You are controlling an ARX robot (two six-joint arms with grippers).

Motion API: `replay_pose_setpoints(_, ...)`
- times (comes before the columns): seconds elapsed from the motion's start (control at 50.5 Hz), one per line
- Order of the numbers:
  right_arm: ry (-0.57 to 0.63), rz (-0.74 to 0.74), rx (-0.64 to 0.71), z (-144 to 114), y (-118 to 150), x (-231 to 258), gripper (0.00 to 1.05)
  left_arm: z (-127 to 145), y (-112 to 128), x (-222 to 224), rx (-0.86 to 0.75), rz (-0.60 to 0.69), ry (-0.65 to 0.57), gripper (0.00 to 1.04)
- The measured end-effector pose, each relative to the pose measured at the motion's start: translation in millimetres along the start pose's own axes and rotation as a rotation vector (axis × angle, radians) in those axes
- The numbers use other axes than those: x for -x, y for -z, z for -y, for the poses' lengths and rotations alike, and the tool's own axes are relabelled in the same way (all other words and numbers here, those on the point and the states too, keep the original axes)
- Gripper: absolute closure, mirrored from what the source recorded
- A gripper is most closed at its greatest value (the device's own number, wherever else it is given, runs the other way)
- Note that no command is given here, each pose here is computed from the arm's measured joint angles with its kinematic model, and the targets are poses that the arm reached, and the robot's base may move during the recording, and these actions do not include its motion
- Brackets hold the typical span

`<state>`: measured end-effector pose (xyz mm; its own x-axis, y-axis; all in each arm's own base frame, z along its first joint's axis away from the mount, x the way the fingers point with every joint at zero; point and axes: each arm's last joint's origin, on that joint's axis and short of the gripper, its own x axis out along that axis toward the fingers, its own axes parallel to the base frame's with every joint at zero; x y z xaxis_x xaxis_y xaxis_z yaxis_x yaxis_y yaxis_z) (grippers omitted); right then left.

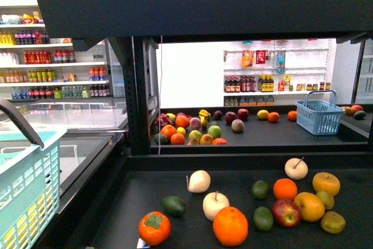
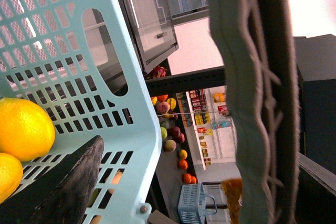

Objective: Pick lemon from shelf

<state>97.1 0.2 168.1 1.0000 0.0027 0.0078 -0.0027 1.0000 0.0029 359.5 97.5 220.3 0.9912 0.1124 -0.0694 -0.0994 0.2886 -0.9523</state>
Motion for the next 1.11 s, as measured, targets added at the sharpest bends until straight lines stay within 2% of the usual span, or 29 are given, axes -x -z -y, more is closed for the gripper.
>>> replay_pose_setpoints(0.337,0.000,0.000,0.000,0,0,0,0.08,24,-11,20,-0.027,0.040,0.016,0.08)
replay_pose_setpoints(0.554,0.000,0.000,0.000,0,0,0,0.08,46,-9,49,-0.113,0.052,-0.050,0.08)
replay_pose_setpoints(0.614,0.000,0.000,0.000,0,0,0,0.08,55,-6,60,-0.171,0.053,-0.089,0.08)
replay_pose_setpoints(0.673,0.000,0.000,0.000,0,0,0,0.08,66,1,80,-0.298,0.065,-0.145,0.08)
replay_pose_setpoints(0.752,0.000,0.000,0.000,0,0,0,0.08,77,11,104,-0.457,0.060,-0.156,0.08)
replay_pose_setpoints(0.911,0.000,0.000,0.000,0,0,0,0.08,90,39,155,-0.726,0.058,-0.118,0.08)
replay_pose_setpoints(1.108,0.000,0.000,0.000,0,0,0,0.08,84,73,217,-0.975,0.067,-0.019,0.10)
